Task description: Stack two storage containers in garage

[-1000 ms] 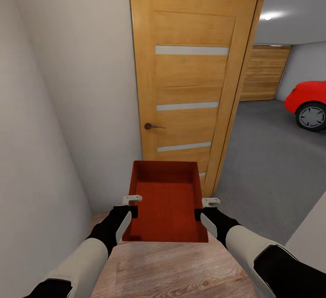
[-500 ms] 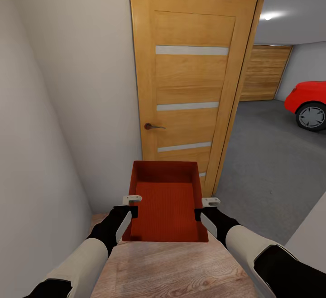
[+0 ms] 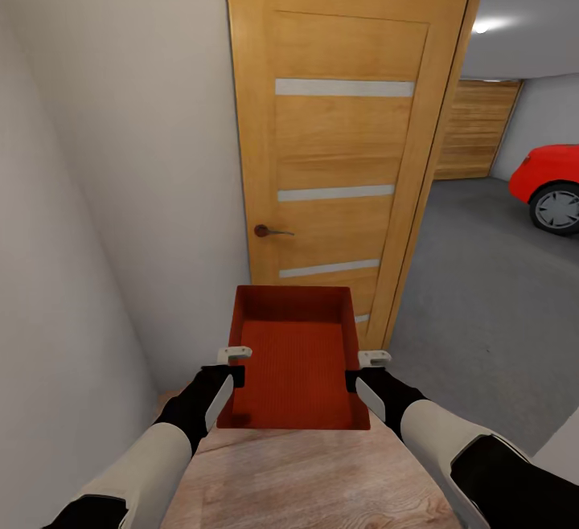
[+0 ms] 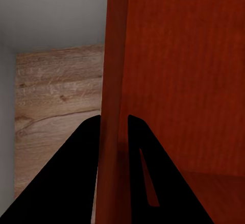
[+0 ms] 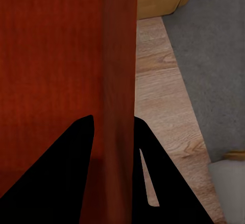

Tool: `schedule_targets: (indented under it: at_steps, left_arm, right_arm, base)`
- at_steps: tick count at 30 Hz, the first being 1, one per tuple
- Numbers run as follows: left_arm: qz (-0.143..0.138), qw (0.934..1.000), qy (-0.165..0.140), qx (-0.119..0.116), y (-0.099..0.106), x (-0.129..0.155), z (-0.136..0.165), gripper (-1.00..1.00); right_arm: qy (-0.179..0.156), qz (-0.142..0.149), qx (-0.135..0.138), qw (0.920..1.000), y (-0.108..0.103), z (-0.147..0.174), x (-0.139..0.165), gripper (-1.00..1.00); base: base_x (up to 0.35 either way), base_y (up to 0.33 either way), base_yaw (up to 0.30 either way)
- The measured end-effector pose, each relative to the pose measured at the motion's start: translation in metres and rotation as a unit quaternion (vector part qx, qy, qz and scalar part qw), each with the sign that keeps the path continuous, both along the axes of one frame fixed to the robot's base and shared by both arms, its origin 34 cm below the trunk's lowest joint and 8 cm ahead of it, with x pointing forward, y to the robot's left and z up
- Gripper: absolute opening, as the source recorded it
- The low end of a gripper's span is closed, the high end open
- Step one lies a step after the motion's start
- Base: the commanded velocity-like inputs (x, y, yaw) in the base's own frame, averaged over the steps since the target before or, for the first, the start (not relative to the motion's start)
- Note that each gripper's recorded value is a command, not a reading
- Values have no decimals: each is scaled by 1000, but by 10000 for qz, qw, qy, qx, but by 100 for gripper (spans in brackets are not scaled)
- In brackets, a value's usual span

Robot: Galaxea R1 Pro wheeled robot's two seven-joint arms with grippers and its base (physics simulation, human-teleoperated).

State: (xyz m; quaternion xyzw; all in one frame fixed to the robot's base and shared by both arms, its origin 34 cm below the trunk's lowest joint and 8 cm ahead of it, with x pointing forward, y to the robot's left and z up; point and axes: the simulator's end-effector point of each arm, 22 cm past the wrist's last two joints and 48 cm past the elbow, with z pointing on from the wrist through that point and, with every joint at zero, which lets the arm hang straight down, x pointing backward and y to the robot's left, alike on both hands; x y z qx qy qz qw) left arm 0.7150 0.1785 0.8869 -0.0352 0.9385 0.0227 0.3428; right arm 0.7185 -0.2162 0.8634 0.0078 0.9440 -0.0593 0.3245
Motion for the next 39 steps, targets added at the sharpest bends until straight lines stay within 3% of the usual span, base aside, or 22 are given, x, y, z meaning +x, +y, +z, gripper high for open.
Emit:
schedule_targets:
  at_steps: [8,39]
  left_arm:
    - [6,10000,2,-11,1,0,0,-100]
    - [0,10000,-2,-5,0,0,0,-100]
  right_arm:
    - [2,-3,-6,10000,1,0,0,-100]
    - [-3,-11,1,10000,0,0,0,-100]
  base:
    - [7,0,-114]
    - [0,0,-254]
